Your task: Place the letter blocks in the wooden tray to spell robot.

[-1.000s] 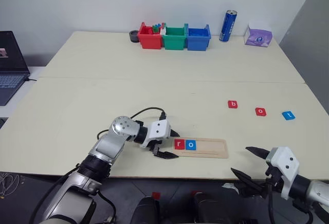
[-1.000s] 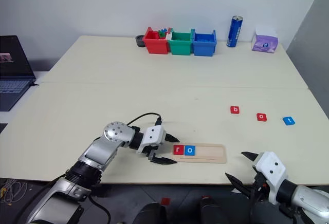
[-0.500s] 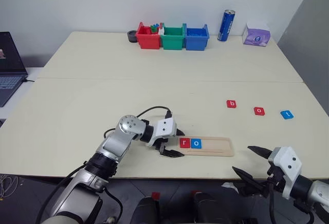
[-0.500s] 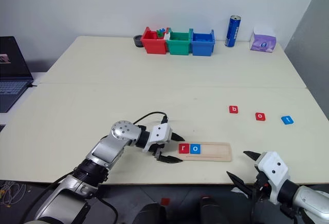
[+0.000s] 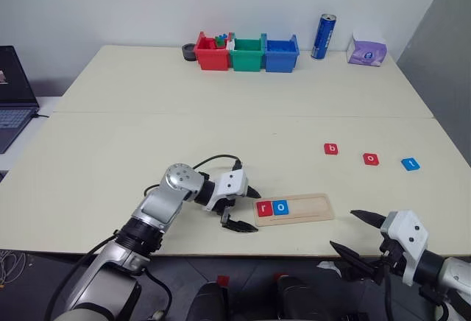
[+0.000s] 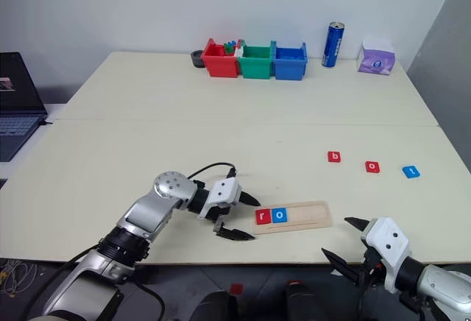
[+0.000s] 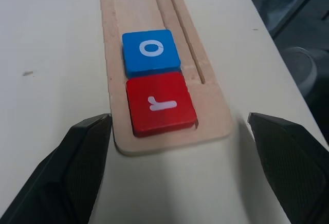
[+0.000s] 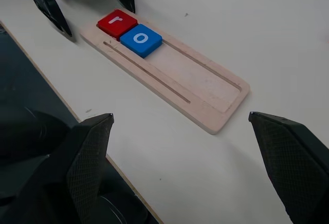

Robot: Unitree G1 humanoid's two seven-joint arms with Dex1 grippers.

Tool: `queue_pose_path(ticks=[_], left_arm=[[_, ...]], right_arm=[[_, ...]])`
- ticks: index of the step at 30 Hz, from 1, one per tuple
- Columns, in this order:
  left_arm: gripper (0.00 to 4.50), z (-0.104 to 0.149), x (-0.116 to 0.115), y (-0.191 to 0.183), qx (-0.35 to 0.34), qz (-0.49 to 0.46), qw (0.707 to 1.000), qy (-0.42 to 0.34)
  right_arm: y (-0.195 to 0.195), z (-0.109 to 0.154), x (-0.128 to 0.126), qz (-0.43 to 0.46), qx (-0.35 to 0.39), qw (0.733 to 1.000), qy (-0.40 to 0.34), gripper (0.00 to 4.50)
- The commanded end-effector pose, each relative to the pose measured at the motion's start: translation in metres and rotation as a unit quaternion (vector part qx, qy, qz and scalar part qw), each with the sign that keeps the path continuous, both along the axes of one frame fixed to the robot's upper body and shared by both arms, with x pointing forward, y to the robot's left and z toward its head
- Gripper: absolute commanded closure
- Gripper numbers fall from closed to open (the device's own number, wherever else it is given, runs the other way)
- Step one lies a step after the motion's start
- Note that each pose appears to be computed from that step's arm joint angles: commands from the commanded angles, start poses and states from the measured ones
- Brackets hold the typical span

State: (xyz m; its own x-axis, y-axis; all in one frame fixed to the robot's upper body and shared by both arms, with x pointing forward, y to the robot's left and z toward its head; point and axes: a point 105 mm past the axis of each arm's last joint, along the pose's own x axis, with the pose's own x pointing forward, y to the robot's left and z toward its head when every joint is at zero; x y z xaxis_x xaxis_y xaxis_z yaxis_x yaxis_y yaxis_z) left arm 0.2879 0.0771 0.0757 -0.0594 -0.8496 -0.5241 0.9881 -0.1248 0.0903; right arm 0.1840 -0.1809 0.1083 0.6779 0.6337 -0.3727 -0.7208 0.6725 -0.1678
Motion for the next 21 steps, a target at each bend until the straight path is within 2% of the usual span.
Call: queue_pose_path(ticks=[1,5,9,21], left_arm=[[0.03,0.024,0.007,0.009,-0.036,0.014,0.999,-0.025],[0.03,0.033,0.012,0.020,-0.054,0.040,0.997,-0.034],[0.03,0.029,0.009,0.026,-0.049,0.046,0.997,-0.034],[0.03,0.018,-0.007,0.015,-0.043,0.013,0.998,-0.039]], right_arm=[[0.001,0.022,0.008,0.008,0.023,0.999,-0.028,0.00],[-0.003,0.031,0.018,0.006,0.043,0.999,-0.032,0.00],[-0.002,0.030,0.022,0.019,0.039,0.999,-0.025,0.00],[0.008,0.023,0.017,0.039,0.038,0.998,-0.009,0.00]])
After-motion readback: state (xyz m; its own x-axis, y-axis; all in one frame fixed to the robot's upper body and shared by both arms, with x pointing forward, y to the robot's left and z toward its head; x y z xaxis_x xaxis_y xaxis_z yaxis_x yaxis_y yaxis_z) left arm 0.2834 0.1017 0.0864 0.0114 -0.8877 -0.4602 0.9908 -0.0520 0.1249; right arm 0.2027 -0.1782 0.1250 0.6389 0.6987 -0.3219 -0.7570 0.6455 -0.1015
